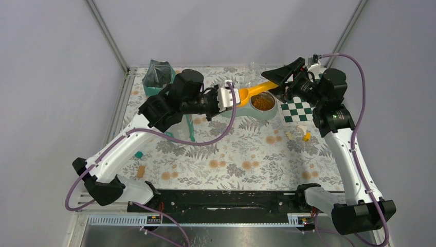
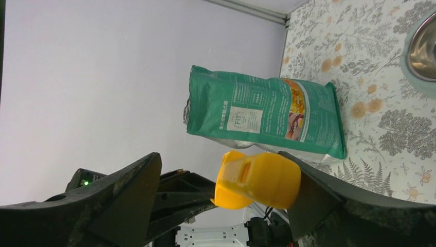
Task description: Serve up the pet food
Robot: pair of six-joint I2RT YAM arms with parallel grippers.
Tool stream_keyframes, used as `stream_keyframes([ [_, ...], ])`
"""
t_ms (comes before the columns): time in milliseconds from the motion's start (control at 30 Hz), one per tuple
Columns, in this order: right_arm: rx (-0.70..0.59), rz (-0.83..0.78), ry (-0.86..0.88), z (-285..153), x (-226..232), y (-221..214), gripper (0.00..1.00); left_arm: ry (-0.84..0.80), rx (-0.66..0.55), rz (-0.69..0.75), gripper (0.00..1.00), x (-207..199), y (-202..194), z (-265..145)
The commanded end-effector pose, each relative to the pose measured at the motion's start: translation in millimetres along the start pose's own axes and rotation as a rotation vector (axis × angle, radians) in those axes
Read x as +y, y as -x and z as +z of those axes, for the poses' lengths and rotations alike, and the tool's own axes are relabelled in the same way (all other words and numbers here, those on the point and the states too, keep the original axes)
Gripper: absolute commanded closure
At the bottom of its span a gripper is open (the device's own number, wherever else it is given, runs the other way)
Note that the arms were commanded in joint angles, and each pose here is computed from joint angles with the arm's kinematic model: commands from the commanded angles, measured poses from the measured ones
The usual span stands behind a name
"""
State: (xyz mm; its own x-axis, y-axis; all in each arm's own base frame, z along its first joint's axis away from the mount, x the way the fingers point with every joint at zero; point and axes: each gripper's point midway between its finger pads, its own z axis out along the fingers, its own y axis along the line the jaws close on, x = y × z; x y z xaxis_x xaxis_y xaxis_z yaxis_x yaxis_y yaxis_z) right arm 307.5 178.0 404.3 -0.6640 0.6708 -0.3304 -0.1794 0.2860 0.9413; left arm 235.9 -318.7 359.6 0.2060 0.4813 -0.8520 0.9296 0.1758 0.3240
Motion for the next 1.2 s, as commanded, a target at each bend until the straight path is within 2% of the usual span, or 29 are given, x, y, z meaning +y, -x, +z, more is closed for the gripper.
stream_keyframes([
  [0, 0.072, -0.001, 0.067, -6.4, 23.1, -13.6, 0.12, 0.132, -0.110, 0.194, 1.00, 19.6, 29.1, -19.5],
  [167, 0.135, 0.029, 0.067, -6.4, 21.8, -27.9, 0.16, 0.167, -0.112, 0.244, 1.00, 21.2, 29.0, -18.3],
  [433, 0.252, 0.032, 0.101, -2.8, 29.3, -49.4, 0.29, 0.177, -0.104, 0.304, 1.00, 18.9, 28.1, -14.0],
  [533, 0.265, 0.034, 0.091, -2.1, 26.0, -53.6, 0.36, 0.172, -0.105, 0.309, 1.00, 16.2, 28.1, -13.5],
  [700, 0.254, 0.041, 0.084, -0.6, 21.5, -54.0, 0.55, 0.162, -0.104, 0.316, 1.00, 10.6, 24.4, -15.5],
  [767, 0.244, 0.046, 0.084, -0.9, 21.6, -53.5, 0.56, 0.159, -0.103, 0.317, 1.00, 8.6, 22.2, -16.3],
  [933, 0.224, 0.056, 0.100, 0.5, 22.1, -51.1, 0.49, 0.155, -0.090, 0.312, 1.00, 6.3, 16.3, -17.1],
  [1167, 0.241, 0.053, 0.120, 0.3, 25.1, -52.9, 0.63, 0.154, -0.091, 0.312, 1.00, 6.3, 17.6, -17.7],
])
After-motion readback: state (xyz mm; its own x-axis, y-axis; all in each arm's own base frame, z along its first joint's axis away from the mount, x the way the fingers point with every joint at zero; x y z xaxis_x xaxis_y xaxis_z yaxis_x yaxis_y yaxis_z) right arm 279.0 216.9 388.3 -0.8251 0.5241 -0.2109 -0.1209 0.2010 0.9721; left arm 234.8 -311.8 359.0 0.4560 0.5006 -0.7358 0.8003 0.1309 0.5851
